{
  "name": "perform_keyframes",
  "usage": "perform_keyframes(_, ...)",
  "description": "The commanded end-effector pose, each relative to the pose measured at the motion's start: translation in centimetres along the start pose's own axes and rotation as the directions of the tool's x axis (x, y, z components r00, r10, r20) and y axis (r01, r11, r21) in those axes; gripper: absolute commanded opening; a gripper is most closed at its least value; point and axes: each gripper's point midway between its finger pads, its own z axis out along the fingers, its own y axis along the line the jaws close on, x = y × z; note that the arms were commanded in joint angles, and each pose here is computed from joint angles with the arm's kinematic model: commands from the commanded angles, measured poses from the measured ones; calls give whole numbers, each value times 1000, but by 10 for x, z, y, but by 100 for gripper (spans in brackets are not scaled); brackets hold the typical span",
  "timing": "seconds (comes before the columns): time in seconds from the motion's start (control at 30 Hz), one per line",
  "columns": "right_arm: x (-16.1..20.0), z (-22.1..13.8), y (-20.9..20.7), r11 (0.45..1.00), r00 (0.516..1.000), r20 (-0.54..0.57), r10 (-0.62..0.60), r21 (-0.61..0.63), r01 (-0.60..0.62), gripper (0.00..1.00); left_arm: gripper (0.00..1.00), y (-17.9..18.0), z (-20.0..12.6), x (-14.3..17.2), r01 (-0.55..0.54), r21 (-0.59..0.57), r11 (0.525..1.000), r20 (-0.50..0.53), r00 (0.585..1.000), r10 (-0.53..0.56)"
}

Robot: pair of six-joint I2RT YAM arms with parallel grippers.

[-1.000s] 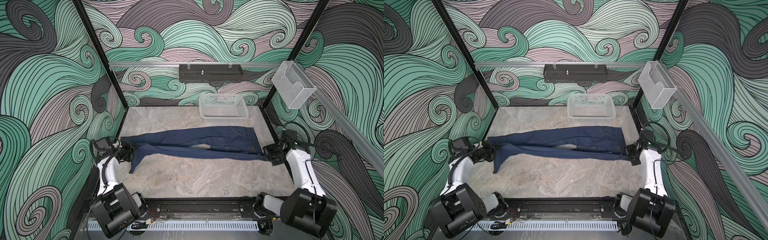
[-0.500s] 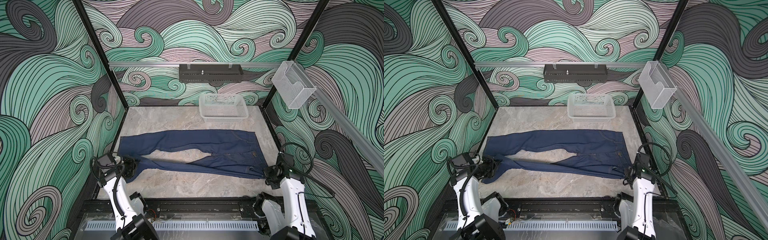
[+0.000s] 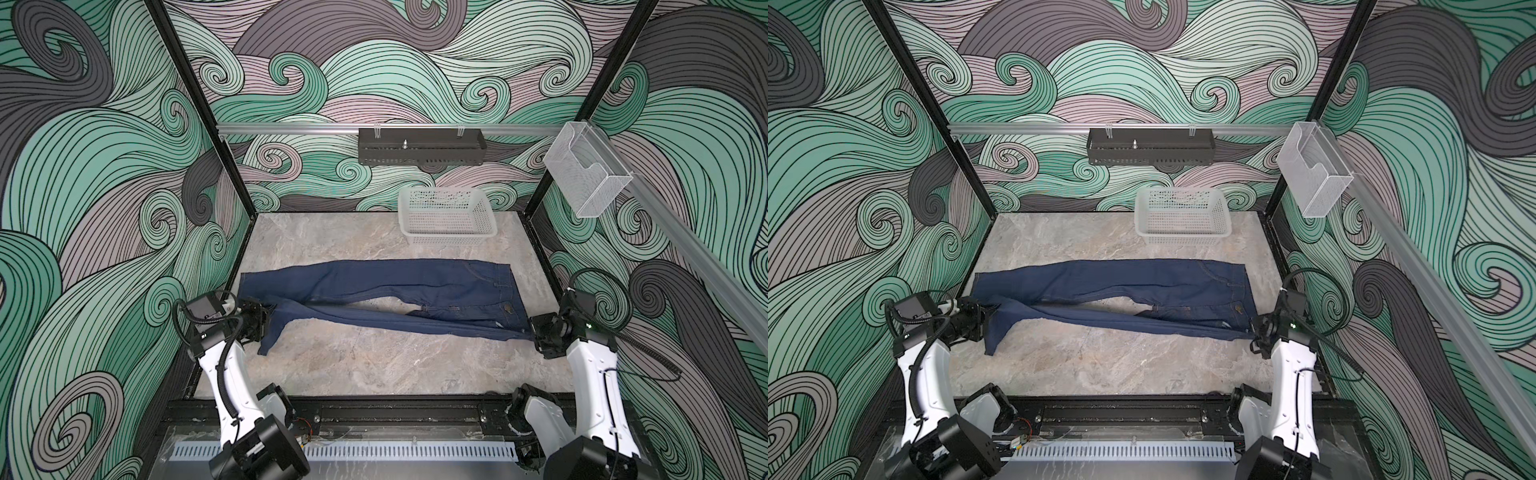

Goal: Fold and stack the trousers
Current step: Flatten out the trousers at the center of the table.

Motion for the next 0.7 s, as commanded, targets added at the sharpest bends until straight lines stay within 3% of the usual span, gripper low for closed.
perform_keyframes(0.0,-15,7,-44,987,992,129,-4,162,-17,0,1,32,-9,-22,30,-106,994,182,983,-10)
perform_keyframes(0.03,-11,9,-51,984,992,126,-10,180,-13,1,8,40,-11,-19,35,-123,992,198,980,-10)
perform_keyframes(0.1,-7,11,-63,979,991,131,-17,203,-10,12,24,48,-18,-16,30,-145,989,232,973,4)
perform_keyframes(0.23,-4,7,-73,976,988,154,-21,217,-13,58,58,55,-27,-11,59,-192,980,247,969,-10)
perform_keyframes(0.33,-8,-1,-69,978,986,163,-22,209,-13,78,71,42,-38,-12,51,-197,979,259,966,2)
perform_keyframes(0.5,-10,-14,-33,994,994,106,-11,105,0,86,80,4,-50,-16,6,-125,992,245,969,25)
perform_keyframes(0.67,15,-11,26,991,994,-70,-83,-115,74,79,79,-16,-48,-17,-27,-60,998,219,975,40)
